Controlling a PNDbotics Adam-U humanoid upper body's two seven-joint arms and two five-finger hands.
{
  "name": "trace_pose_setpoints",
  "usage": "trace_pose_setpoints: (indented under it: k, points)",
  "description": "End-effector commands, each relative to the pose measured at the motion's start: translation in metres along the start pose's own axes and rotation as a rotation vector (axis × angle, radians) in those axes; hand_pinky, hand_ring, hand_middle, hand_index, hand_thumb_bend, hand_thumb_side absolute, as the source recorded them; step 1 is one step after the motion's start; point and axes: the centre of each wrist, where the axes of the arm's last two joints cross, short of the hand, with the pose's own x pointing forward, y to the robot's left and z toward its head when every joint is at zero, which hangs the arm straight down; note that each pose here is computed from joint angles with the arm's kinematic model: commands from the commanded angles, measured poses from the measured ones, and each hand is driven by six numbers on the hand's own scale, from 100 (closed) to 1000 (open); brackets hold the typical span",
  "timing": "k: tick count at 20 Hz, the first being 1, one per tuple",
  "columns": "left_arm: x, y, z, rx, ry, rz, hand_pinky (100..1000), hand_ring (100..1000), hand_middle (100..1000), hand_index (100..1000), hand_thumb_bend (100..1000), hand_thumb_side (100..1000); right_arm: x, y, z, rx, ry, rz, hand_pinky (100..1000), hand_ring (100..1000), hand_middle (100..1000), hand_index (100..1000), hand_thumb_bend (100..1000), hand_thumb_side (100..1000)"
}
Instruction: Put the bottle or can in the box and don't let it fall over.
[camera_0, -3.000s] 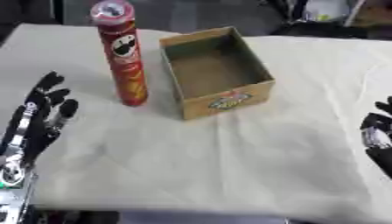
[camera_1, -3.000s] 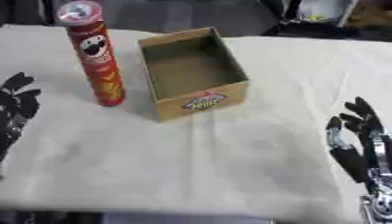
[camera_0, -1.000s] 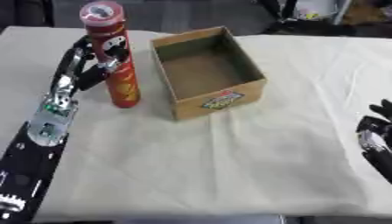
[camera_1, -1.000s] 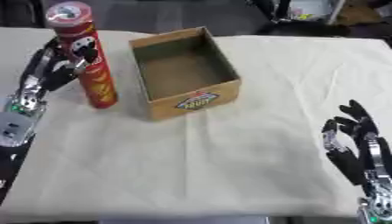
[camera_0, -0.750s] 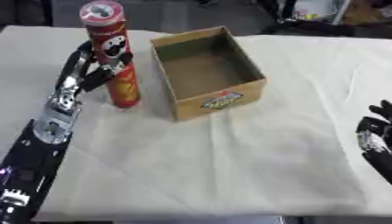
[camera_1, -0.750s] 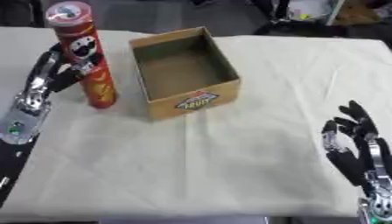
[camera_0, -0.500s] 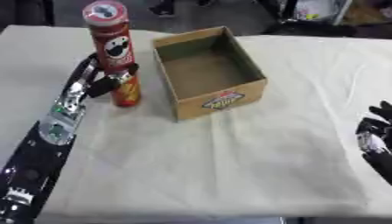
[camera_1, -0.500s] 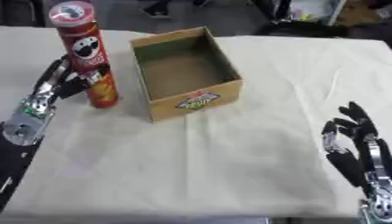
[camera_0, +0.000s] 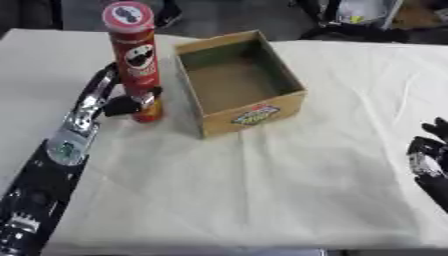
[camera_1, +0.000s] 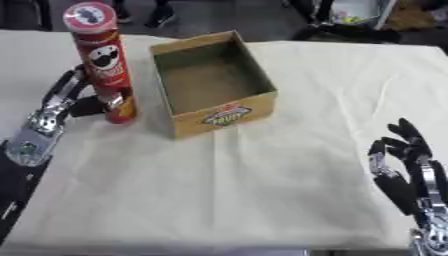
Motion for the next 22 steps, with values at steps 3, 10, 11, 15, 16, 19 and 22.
trace_pose_setpoints:
  k: [3, 10, 11, 15, 16, 19, 22]
  points:
    - [0.022, 0.019, -0.004, 0.069, -0.099, 0.081, 910, 853, 877, 560, 100, 145, 0.002, -0.004, -0.002, -0.003, -0.012, 0.005, 864, 843, 892, 1000, 100, 505]
    - [0.090, 0.040, -0.029, 0.101, -0.292, 0.156, 904, 847, 869, 539, 100, 156, 0.002, -0.003, -0.001, 0.009, -0.009, 0.003, 864, 843, 892, 1000, 100, 499]
    - [0.097, 0.039, -0.033, 0.093, -0.304, 0.156, 904, 847, 870, 542, 100, 152, 0.002, -0.002, -0.001, 0.014, -0.009, 0.002, 864, 843, 892, 1000, 100, 499]
    - [0.115, 0.018, -0.057, 0.012, -0.309, 0.138, 906, 850, 873, 560, 100, 137, 0.003, 0.003, -0.002, 0.039, -0.017, -0.009, 865, 843, 892, 1000, 100, 495]
    - [0.116, 0.010, -0.062, -0.014, -0.303, 0.133, 907, 852, 875, 583, 100, 127, 0.003, 0.004, -0.002, 0.045, -0.019, -0.012, 865, 843, 892, 1000, 100, 495]
    - [0.112, -0.014, -0.072, -0.082, -0.277, 0.076, 907, 855, 883, 677, 100, 257, 0.005, 0.007, -0.003, 0.061, -0.025, -0.021, 865, 843, 892, 1000, 100, 494]
    - [0.103, -0.028, -0.075, -0.128, -0.250, -0.054, 918, 877, 920, 925, 525, 669, 0.005, 0.009, -0.005, 0.064, -0.028, -0.025, 865, 843, 892, 1000, 100, 494]
